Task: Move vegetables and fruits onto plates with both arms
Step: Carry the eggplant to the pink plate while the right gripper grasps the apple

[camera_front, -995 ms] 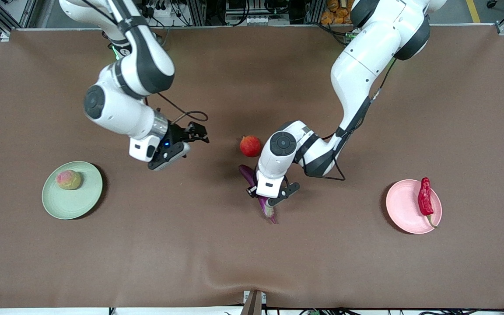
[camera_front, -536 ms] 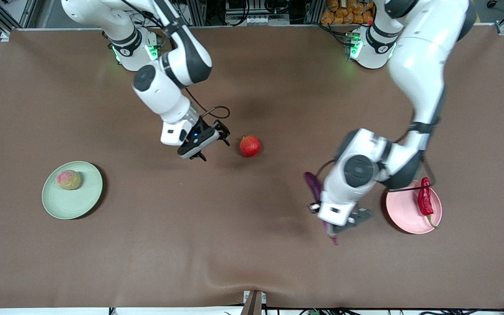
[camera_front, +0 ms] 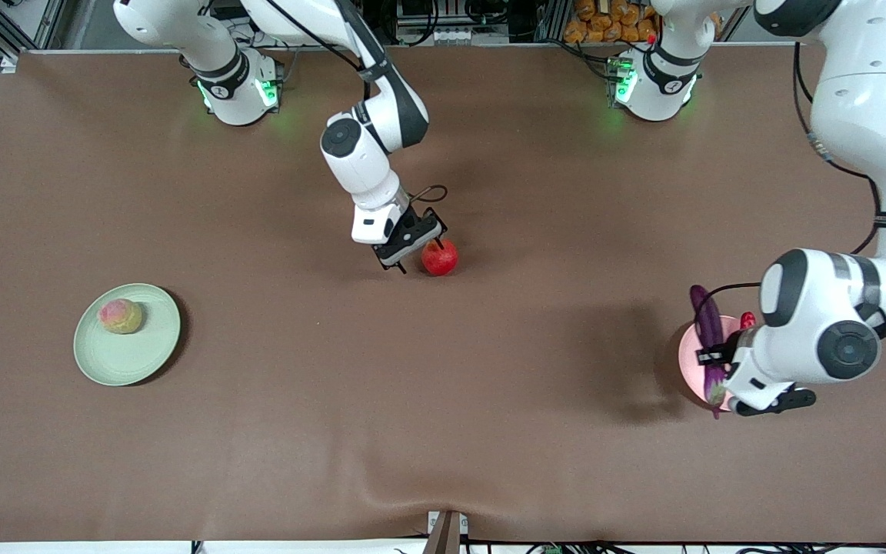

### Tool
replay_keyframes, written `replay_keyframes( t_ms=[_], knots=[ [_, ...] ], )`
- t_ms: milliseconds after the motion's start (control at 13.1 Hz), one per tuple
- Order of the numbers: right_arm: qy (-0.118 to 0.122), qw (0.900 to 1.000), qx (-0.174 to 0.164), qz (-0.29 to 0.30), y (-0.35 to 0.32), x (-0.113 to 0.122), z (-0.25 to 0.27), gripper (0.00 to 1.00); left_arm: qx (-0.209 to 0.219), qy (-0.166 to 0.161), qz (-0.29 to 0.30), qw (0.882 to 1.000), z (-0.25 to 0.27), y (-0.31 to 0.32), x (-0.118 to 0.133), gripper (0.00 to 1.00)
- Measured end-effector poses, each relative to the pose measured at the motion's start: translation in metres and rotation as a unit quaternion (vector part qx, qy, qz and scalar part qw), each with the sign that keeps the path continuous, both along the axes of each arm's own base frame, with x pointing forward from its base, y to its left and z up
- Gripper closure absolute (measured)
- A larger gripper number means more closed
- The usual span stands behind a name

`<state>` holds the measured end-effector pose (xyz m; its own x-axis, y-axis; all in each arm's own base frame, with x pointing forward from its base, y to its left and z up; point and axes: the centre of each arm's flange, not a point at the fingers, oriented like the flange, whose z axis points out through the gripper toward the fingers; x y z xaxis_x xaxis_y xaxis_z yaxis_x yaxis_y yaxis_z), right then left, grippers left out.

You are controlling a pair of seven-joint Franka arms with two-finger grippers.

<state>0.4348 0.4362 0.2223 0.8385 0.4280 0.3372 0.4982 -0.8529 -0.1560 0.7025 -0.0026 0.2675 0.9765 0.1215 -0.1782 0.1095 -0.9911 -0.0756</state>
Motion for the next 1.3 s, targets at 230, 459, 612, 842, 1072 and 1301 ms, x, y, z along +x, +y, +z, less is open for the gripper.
replay_keyframes(
  t_ms=[230, 459, 612, 842, 1072, 1301],
  knots=[
    [-0.002, 1.000, 0.006, -0.012, 0.035, -0.011, -0.015, 0.00, -0.022, -0.013, -0.028, 0.999, -0.026, 0.067, -0.012, 0.63],
    [-0.003, 1.000, 0.006, -0.012, 0.047, -0.014, -0.024, 0.00, -0.030, -0.018, -0.032, 0.999, -0.026, 0.067, -0.014, 0.63],
    [0.002, 1.000, 0.008, -0.022, 0.051, -0.019, -0.025, 0.00, -0.033, -0.022, -0.038, 0.999, -0.020, 0.055, -0.012, 0.63],
    [0.010, 1.000, 0.009, -0.028, 0.063, -0.035, -0.031, 0.00, -0.042, -0.019, -0.032, 0.998, -0.021, 0.051, -0.014, 0.63],
    [0.006, 0.999, 0.009, -0.031, 0.064, -0.037, -0.034, 0.20, -0.044, -0.018, -0.033, 0.998, -0.022, 0.048, -0.015, 0.52],
    [-0.007, 0.999, 0.011, -0.047, 0.053, -0.021, -0.027, 0.20, -0.045, -0.021, -0.034, 0.998, -0.019, 0.046, -0.014, 0.20]
  ],
)
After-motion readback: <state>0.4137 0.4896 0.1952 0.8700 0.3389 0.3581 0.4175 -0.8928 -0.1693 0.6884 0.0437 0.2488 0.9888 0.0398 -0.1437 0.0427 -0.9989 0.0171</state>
